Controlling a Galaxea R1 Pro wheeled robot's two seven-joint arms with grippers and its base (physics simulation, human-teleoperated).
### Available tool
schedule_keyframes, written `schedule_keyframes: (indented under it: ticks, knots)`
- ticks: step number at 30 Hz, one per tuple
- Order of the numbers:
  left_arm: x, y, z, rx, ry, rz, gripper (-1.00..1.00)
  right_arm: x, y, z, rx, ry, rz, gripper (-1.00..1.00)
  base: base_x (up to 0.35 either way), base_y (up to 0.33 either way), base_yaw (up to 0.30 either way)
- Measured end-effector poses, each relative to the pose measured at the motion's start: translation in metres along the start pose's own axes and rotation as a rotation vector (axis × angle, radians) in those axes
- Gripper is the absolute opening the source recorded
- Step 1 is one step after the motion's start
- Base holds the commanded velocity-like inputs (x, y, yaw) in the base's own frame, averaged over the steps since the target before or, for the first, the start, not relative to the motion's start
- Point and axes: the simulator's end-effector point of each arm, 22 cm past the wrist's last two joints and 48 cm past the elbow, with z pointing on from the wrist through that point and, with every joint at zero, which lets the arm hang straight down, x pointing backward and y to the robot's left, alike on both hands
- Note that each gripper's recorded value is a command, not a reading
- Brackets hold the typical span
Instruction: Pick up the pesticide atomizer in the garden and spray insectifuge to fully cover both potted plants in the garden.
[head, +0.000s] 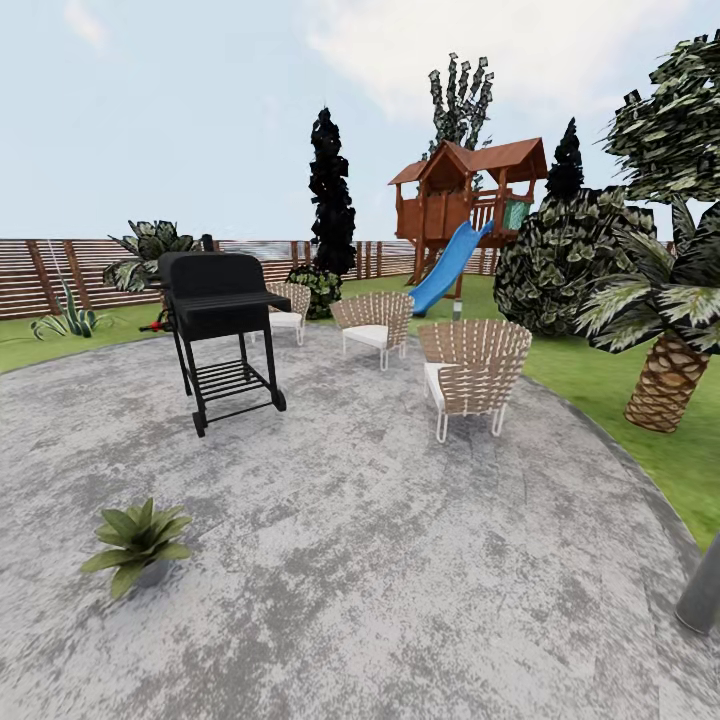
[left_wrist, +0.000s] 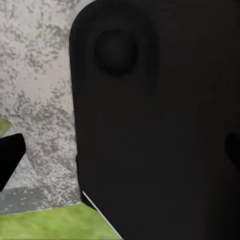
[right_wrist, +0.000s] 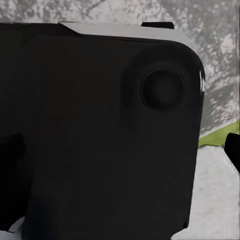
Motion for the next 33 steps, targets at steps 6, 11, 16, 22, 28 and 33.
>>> schedule_keyframes:
  ticks: [6,11,16,22,28,33]
  knots:
    - [-0.026,0.014,-0.001,-0.025,-0.066,0.007,1.00,-0.020,-0.024,-0.001,0.032,-0.051,-0.001,1.00,0.000,0.000,0.000]
    - [-0.067,0.014,-0.004,-0.026,-0.150,0.012,1.00,-0.040,-0.046,-0.003,0.061,-0.106,-0.002,1.00,0.000,0.000,0.000]
    - [-0.357,0.013,-0.102,-0.028,-0.748,0.009,1.00,-0.317,-0.065,-0.123,0.093,-0.853,-0.029,1.00,0.000,0.000,0.000]
    - [-0.346,0.014,-0.097,-0.028,-0.743,0.003,1.00,-0.306,-0.065,-0.113,0.091,-0.821,-0.033,1.00,0.000,0.000,-0.016]
    - [-0.346,0.026,-0.097,-0.043,-0.746,-0.001,1.00,-0.293,-0.067,-0.103,0.092,-0.786,-0.026,1.00,0.000,0.000,-0.210]
    - [-0.351,0.024,-0.102,-0.035,-0.777,0.016,1.00,-0.292,-0.066,-0.102,0.091,-0.783,-0.027,1.00,0.000,0.000,-0.263]
